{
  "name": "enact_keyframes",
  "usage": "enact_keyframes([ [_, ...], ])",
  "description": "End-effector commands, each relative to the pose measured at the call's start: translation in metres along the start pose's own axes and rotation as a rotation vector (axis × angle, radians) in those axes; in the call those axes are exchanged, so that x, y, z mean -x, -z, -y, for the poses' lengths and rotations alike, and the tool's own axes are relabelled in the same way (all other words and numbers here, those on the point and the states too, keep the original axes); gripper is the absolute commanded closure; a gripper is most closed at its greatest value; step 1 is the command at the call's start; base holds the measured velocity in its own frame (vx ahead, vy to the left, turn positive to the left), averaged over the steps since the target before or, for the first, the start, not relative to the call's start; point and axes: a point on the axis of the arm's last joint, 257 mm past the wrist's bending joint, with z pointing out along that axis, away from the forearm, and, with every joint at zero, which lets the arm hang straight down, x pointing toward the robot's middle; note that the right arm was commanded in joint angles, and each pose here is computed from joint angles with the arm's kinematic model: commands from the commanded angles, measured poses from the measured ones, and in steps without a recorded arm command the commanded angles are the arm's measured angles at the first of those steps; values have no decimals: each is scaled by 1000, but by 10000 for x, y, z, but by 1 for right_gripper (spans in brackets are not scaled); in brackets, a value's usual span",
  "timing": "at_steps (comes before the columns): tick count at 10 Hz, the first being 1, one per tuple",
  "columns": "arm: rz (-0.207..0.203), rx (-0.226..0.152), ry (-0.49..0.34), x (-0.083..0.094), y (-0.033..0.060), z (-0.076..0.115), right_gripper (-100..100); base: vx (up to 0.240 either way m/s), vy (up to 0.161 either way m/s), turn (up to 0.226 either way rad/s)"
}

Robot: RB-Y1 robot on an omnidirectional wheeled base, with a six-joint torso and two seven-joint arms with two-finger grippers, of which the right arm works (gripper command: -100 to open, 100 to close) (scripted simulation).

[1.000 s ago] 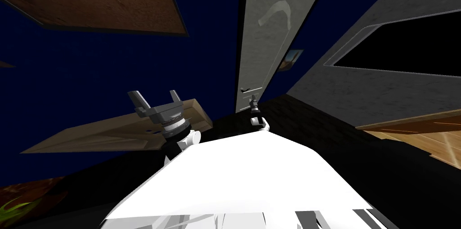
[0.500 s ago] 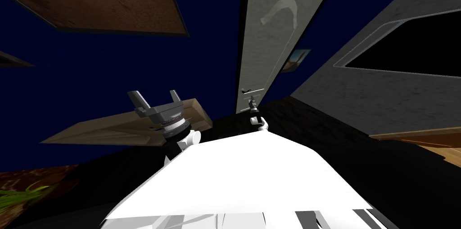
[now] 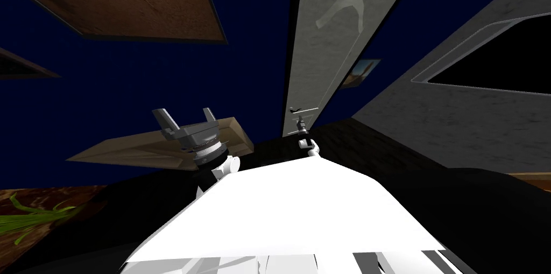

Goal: Pull the door open

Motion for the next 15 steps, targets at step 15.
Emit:
enact_keyframes([
  [15, -8, -154, 11, 46, -93, 800, -100, 17, -76, 84],
])
